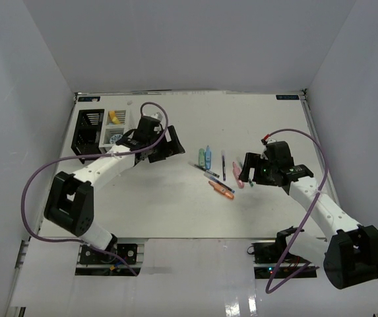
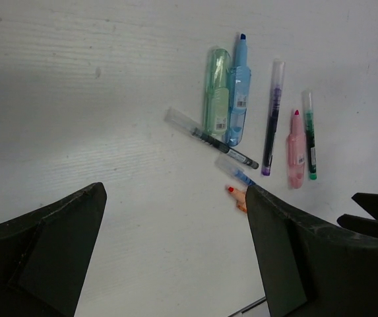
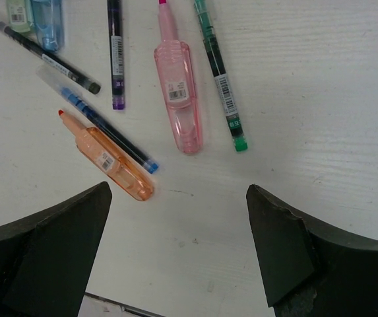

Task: Sort the stationery into containers
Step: Pick up the pen from the center of the board.

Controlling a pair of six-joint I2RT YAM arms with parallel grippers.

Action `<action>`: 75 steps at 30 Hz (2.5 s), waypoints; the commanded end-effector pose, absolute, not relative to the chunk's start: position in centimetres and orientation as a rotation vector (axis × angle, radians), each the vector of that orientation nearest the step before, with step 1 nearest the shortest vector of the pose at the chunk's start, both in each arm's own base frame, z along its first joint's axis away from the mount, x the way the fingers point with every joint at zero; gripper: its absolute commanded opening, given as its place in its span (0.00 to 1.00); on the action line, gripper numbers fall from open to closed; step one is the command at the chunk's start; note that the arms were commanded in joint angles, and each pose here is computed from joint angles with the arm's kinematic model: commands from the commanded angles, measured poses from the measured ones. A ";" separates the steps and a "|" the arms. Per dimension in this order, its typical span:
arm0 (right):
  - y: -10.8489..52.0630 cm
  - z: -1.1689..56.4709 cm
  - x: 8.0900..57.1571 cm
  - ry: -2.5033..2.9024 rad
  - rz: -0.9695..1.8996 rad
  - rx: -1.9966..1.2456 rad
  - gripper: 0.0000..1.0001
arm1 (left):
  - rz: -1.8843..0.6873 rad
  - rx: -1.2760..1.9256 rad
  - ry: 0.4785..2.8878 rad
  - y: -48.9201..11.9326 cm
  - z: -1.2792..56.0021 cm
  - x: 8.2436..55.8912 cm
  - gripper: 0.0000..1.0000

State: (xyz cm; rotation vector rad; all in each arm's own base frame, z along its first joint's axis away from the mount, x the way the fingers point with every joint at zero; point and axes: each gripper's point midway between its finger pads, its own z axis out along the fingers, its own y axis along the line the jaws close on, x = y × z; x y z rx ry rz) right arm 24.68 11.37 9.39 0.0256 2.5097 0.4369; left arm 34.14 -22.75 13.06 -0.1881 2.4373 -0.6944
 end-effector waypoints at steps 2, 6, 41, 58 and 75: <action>10.1 8.9 24.5 2.510 0.356 0.023 0.90 | -0.686 -0.220 2.452 -25.1 13.5 35.2 0.98; 10.0 9.0 24.6 2.505 0.345 -0.014 0.90 | -0.670 -0.296 2.511 -26.8 11.6 34.8 0.96; 10.5 10.4 24.9 2.432 0.373 -0.130 0.90 | -0.122 -1.247 2.697 -30.0 2.7 34.5 0.50; 10.8 10.4 24.5 2.432 0.408 -0.131 0.90 | -0.011 -1.253 2.520 -26.6 4.5 35.6 0.20; 11.9 11.7 24.4 2.397 0.481 -0.182 0.90 | -0.235 -0.571 1.739 -19.2 30.9 42.5 0.00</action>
